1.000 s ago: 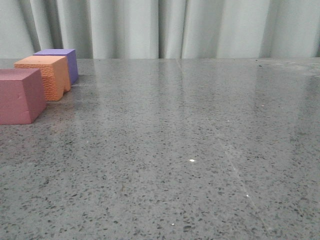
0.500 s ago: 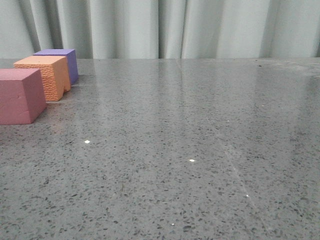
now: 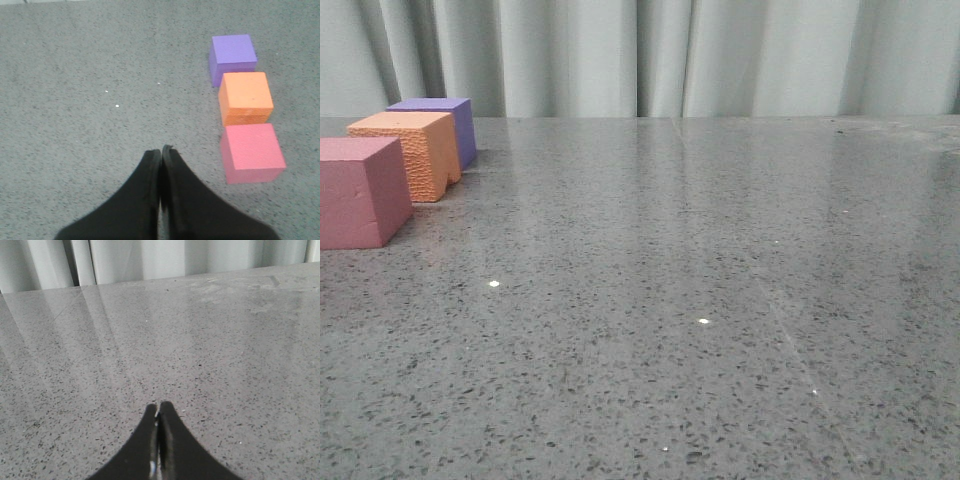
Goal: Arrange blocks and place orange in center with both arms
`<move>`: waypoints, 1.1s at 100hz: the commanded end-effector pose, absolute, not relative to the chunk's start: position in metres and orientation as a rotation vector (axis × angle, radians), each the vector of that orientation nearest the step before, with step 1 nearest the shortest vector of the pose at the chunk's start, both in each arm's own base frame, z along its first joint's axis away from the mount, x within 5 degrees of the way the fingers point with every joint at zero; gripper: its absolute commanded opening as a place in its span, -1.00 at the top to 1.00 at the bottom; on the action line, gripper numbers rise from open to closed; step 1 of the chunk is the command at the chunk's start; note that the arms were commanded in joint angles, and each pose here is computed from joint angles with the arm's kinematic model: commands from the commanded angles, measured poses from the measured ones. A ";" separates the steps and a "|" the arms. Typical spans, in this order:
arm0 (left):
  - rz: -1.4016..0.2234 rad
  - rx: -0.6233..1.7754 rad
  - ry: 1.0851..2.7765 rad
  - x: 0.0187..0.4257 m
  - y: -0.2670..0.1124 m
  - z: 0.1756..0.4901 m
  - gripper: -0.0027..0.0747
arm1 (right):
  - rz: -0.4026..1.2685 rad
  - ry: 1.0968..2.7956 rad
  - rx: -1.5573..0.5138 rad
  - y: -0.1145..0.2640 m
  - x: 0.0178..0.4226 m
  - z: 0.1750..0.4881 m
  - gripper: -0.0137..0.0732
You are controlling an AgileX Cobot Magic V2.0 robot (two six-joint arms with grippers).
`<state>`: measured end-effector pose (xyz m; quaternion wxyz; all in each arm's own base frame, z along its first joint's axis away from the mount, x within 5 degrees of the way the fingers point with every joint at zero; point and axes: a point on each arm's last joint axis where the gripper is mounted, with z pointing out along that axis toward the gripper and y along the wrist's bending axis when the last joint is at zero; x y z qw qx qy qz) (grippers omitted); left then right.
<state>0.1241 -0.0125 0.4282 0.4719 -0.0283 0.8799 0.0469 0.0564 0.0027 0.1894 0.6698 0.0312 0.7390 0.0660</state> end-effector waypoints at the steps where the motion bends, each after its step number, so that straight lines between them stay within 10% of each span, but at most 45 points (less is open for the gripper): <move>1: 0.162 -0.054 2.060 0.125 -0.009 0.441 0.96 | 0.147 1.542 0.055 0.003 0.054 0.203 0.84; 33: 0.135 0.163 1.867 0.123 -0.016 0.422 0.96 | 0.147 1.542 0.055 0.003 0.054 0.203 0.84; 110: 0.041 0.009 1.474 0.058 0.001 0.232 0.96 | 0.147 1.542 0.055 0.003 0.054 0.203 0.84</move>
